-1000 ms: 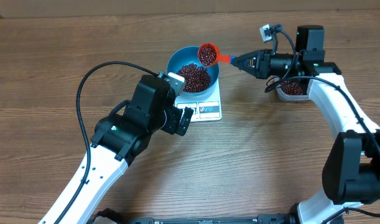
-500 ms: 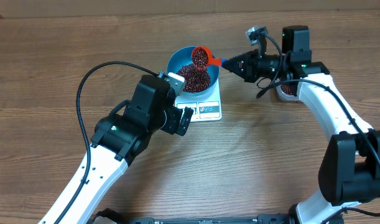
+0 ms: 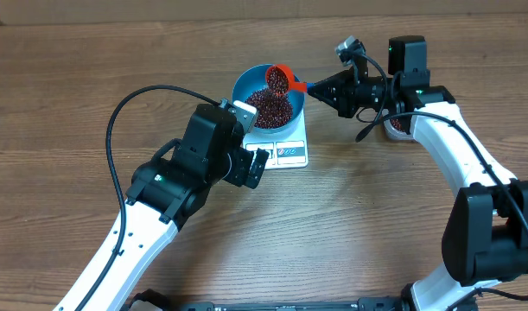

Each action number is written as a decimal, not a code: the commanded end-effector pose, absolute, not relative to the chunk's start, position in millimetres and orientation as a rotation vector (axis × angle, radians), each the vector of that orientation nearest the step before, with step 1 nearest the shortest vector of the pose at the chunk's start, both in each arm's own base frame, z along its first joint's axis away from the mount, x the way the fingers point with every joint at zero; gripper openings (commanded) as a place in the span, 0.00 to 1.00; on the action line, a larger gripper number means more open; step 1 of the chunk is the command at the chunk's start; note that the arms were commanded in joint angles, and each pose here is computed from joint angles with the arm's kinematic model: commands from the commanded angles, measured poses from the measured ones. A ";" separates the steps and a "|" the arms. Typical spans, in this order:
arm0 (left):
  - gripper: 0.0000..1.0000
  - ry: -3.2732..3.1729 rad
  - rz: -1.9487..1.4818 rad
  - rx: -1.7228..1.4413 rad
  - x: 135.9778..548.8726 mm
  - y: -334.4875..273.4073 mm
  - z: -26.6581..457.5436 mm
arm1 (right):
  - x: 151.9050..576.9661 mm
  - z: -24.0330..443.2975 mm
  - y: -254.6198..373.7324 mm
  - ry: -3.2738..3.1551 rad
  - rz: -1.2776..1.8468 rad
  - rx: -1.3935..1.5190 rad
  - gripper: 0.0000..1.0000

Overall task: Scoop item into bowl and weigh 150g on scale
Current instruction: 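Tip the scoop with the right gripper to pour beans into the bowl, then move the empty scoop with the right gripper back to the bean tub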

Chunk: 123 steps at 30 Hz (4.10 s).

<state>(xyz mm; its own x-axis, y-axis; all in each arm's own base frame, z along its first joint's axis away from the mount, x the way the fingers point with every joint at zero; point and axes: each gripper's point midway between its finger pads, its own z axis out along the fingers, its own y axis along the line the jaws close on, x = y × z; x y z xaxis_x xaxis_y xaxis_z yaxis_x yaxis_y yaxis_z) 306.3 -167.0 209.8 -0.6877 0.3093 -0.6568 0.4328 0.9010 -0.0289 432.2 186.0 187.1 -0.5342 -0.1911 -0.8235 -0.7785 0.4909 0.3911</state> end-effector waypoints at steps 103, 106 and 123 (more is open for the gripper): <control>1.00 2.391 -0.247 0.539 305.1 -167.7 205.3 | 468.5 275.3 92.6 1.949 0.135 -0.612 0.04; 1.00 2.391 -0.247 0.539 305.1 -167.7 205.3 | 454.0 290.2 65.3 1.993 -0.016 -0.518 0.04; 1.00 2.391 -0.247 0.539 305.1 -167.7 205.3 | 375.3 239.5 -57.1 2.411 -0.489 0.115 0.04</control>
